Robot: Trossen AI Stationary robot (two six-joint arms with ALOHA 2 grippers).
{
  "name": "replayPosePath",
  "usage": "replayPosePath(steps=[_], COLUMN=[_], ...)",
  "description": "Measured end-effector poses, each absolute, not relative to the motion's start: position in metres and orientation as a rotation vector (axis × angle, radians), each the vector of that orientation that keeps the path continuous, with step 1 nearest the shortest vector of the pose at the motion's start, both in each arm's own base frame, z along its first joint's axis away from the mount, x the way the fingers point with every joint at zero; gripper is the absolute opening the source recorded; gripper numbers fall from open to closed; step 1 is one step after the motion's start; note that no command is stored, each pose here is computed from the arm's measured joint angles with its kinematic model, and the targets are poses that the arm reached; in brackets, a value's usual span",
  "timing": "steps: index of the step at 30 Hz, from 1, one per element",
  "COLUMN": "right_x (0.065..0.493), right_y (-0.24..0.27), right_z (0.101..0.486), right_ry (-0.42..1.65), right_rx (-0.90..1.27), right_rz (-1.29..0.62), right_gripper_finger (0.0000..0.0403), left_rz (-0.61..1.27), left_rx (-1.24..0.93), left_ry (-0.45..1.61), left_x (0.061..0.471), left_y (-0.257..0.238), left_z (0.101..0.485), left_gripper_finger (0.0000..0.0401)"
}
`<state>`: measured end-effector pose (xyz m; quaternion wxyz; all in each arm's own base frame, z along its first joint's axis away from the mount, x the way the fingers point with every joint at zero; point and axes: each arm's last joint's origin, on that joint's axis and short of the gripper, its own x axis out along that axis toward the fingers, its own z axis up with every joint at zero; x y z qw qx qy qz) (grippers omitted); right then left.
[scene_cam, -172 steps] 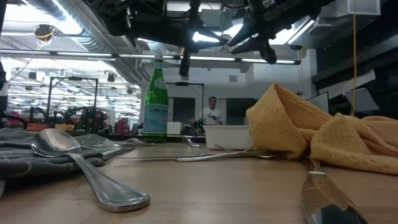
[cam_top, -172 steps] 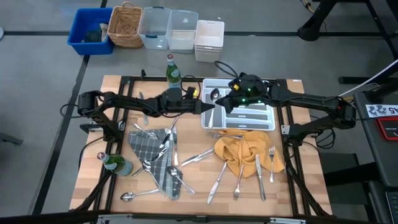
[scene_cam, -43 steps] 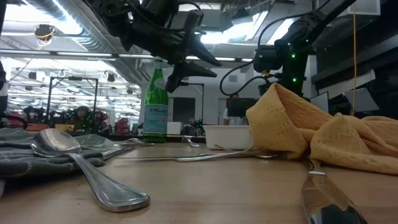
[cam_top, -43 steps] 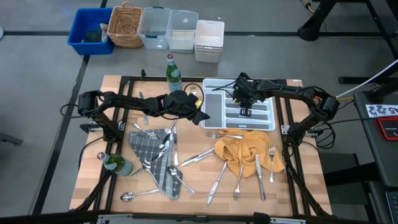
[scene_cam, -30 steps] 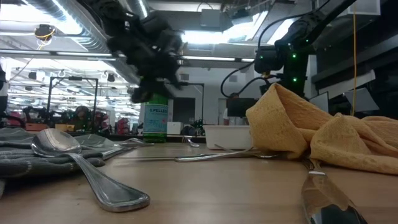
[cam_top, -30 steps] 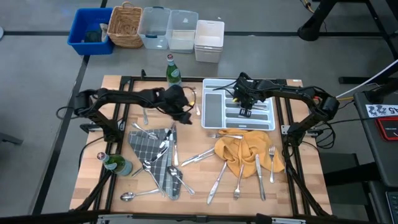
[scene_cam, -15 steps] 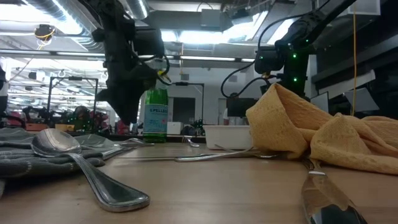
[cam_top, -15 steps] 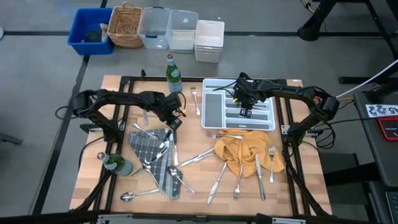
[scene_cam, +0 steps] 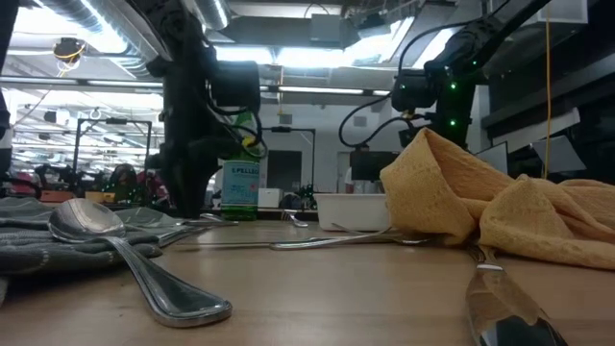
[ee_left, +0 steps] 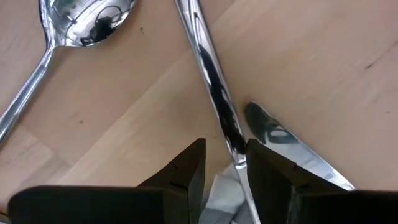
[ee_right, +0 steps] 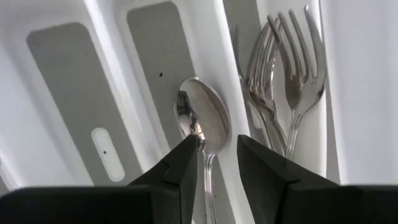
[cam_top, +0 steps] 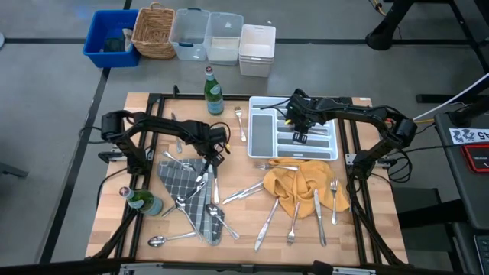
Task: Sort silverware
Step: Put the silver knife into the cutlery tray
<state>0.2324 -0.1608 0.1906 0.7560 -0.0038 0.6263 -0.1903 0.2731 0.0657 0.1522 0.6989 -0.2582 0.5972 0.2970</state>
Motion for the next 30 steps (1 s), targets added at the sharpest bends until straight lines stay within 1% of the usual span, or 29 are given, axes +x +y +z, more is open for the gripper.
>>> replayPosePath(steps=[12,19,23,26,30], right_x=[0.233,0.233,0.233,0.233,0.233], right_y=[-0.161,-0.161,-0.161,-0.161,-0.161], right_z=[0.191,0.191,0.191,0.191,0.191], right_ry=[1.364,1.363,1.363,1.363,1.363], right_rx=[-0.009,-0.009,-0.009,-0.009,-0.009], right_rz=[-0.415,-0.415,-0.415,-0.415,-0.415], right_gripper_finger=[0.0115,0.0115,0.0115,0.0115,0.0115], left_rz=[0.688,0.693,0.694,0.704,0.712], left_rx=[-0.591,-0.562,-0.549,-0.549,-0.554], left_ry=[1.315,1.369,1.379,1.377,1.376], left_x=[0.276,0.280,0.280,0.280,0.279], left_y=[0.066,0.061,0.059,0.059,0.059], left_z=[0.149,0.135,0.133,0.134,0.134], left_gripper_finger=[0.0101,0.0101,0.0100,0.0084,0.0043])
